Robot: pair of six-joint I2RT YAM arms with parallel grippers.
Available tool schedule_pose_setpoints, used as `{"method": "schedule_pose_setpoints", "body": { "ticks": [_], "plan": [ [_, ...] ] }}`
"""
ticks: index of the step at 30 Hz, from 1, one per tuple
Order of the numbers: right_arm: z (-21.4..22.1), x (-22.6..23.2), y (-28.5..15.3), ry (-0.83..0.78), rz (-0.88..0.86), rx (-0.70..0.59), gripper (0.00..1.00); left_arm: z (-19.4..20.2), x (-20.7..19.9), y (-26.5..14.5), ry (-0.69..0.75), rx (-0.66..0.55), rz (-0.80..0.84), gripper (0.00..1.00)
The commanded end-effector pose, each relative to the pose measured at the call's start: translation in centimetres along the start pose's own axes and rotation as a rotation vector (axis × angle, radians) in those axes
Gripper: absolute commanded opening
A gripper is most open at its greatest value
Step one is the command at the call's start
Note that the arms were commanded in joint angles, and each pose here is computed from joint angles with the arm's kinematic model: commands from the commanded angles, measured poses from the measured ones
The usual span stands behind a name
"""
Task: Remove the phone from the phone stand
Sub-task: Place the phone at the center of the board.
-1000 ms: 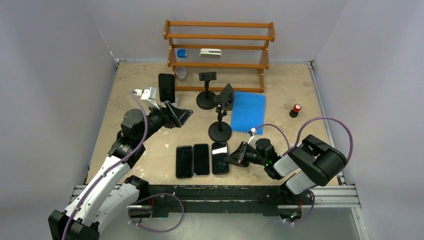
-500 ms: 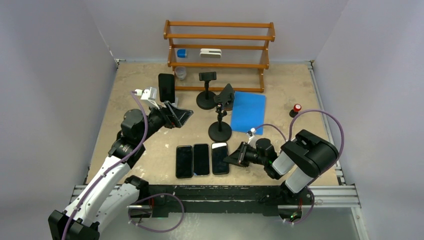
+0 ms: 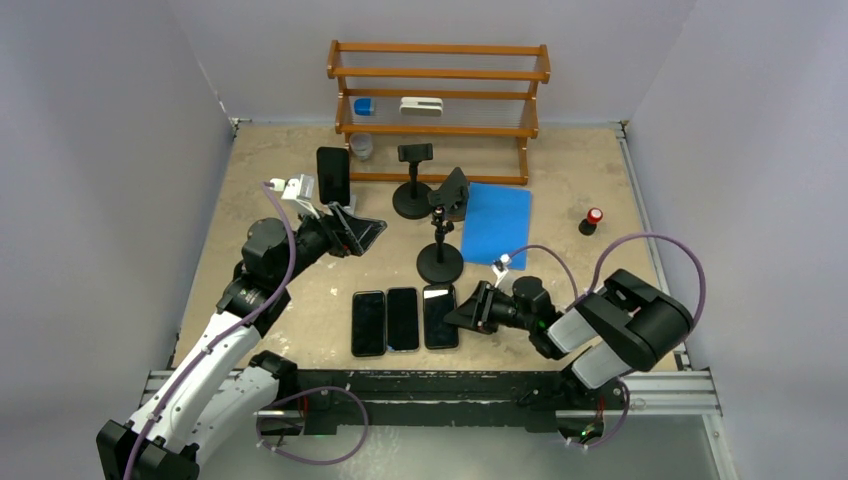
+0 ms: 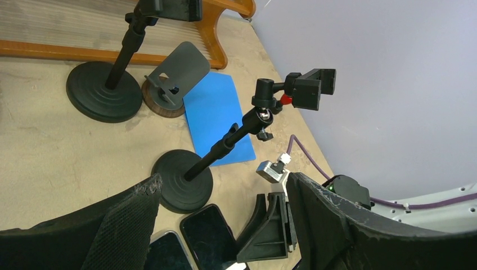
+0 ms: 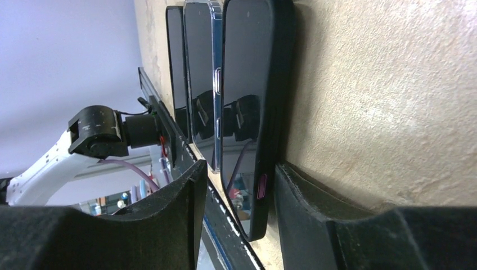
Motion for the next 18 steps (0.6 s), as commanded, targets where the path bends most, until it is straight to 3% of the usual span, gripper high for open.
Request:
{"method": "schedule_pose_setpoints", "body": {
  "ticks": [1,6,10,18],
  "plan": [
    [0.6,-2.2,-0.7,-0.024,0.136,-0.006,0.5,-0.7,-0.9,-0.1,0.01,-0.031,0.046,0.79],
    [-1.1,-1.0,-1.3,-0.077,0.174,-0.097,0.61,-0.7,-0.9,-0.2,0.012,-0.034,0.045,0.79],
    [-3.0,0.2,-2.0,-0.151,0.251,-0.18,0.65,-0.8,-1.0,-0.2,0.012,-0.036,0.045,0.79],
    [-8.9,9.0,-5.9,-0.395,0.096,-0.568,0.62,-1.0,-1.1,-0.4,0.021,-0.049,0.046,0.79]
  ]
}}
Point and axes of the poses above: each gripper's point midway between its finger pads, its own y axis out along the fingers, its own x axis along the line the jaws close on, z = x × y, the point moved 5 cm from there along -y, back along the fingers, and after that the axes turned 1 degree about -y, right-handed, at the moved point
